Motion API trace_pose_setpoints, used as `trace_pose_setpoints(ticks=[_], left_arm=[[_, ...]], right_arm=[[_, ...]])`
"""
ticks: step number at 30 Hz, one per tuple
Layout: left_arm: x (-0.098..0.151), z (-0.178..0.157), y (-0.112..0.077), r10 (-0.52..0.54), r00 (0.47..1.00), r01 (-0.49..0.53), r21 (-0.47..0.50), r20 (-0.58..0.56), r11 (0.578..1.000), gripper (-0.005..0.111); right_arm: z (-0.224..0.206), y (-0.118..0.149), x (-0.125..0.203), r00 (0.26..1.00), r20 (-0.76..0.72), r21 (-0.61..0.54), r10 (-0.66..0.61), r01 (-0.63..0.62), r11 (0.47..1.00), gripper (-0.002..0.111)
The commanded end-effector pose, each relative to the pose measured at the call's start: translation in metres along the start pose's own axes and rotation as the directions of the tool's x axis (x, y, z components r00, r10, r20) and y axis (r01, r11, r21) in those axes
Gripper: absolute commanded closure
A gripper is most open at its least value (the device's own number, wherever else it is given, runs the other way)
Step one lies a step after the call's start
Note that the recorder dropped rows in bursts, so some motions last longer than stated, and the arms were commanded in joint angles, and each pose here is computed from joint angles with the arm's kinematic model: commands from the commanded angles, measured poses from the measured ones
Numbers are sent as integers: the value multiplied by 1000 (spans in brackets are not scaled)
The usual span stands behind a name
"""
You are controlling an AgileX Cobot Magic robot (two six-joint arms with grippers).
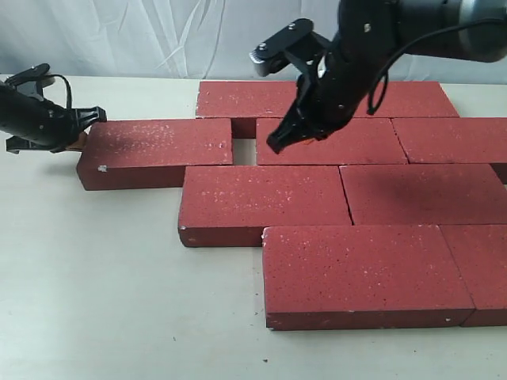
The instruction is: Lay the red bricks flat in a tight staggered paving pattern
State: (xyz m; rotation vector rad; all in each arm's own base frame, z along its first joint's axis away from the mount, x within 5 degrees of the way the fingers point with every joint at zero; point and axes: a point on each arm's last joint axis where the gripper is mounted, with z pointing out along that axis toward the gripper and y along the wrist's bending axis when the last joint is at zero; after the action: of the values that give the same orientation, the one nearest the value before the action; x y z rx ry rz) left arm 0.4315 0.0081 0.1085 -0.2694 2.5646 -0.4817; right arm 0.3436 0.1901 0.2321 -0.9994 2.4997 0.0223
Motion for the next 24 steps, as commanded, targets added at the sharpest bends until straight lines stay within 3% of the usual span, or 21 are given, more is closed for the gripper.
trace_pose_setpoints(ticks=[1, 9, 20, 24], left_arm=[[3, 4, -9, 1, 1000, -1, 16, -6, 1000, 107], [5, 8, -23, 16, 1000, -16, 24, -1, 1000, 107], [12, 15, -47, 42, 999, -42, 48, -2, 998, 107], [12, 15, -47, 51, 999, -51, 41, 3, 998, 107]], right_arm=[[-16, -24, 27, 996, -18, 25, 82, -82, 996, 109], [-29, -28, 71, 989, -5, 41, 147, -146, 988, 109], [-37, -25, 73, 982, 35, 18, 183, -184, 983, 109], [-37, -25, 73, 982, 35, 18, 183, -184, 983, 109]])
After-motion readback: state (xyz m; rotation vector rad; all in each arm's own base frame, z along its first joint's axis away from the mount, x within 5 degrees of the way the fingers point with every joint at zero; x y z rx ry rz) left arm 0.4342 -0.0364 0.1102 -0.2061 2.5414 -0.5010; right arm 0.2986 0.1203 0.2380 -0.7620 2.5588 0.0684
